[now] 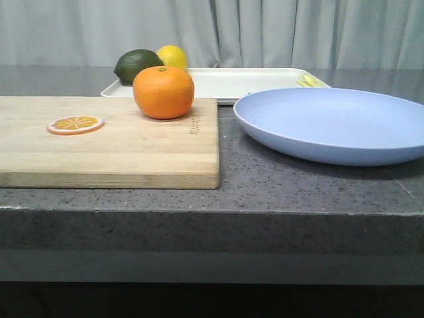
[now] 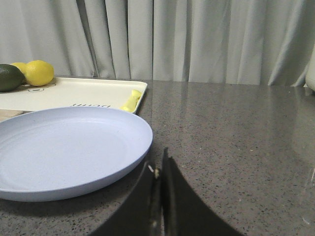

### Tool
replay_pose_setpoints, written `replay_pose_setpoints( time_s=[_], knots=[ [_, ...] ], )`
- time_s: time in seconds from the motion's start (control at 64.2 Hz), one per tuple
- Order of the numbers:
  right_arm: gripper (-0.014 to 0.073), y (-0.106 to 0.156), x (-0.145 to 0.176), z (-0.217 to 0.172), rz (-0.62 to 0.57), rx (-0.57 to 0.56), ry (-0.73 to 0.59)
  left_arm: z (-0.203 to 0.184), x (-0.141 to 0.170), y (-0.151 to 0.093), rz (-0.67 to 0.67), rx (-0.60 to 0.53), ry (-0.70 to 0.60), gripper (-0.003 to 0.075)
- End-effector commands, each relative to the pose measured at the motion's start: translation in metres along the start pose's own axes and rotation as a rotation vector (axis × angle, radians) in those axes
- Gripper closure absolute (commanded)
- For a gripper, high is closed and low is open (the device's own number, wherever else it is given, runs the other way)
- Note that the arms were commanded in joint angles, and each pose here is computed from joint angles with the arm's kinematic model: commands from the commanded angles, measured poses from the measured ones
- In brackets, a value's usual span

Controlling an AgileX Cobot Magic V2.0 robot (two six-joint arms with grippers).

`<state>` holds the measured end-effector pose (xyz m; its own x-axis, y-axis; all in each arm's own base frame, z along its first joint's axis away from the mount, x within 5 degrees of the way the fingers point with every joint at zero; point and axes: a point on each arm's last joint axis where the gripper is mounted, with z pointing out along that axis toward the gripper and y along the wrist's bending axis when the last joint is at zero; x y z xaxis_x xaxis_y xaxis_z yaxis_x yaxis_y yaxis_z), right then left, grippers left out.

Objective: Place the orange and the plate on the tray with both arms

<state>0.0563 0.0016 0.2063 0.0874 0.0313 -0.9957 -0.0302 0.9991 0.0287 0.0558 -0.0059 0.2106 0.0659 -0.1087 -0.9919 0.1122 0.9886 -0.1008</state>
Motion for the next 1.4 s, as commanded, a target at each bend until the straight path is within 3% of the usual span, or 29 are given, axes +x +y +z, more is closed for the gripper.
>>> replay_pose_setpoints(
  time_s=[0.0, 0.701, 1.074, 1.246, 1.386],
  knots=[
    [0.0660, 0.001, -0.017, -0.003, -0.016, -0.005, -0.125, -0.001, 0.002, 0.001, -0.005, -0.001, -0.064, 0.0740],
    [0.0660, 0.001, -0.021, -0.003, -0.016, -0.007, -0.157, -0.002, -0.006, 0.000, -0.011, 0.004, -0.111, 0.0740],
    [0.0660, 0.002, -0.114, -0.021, -0.015, 0.009, -0.160, -0.015, -0.104, -0.011, 0.004, 0.011, -0.126, 0.0740],
    [0.0660, 0.003, -0.151, -0.013, -0.018, 0.020, -0.030, -0.001, -0.144, -0.014, 0.025, -0.008, 0.032, 0.0740],
    [0.0660, 0.002, -0.160, 0.008, -0.016, 0.031, 0.166, 0.024, -0.156, -0.015, 0.024, -0.023, 0.203, 0.0740]
  ],
)
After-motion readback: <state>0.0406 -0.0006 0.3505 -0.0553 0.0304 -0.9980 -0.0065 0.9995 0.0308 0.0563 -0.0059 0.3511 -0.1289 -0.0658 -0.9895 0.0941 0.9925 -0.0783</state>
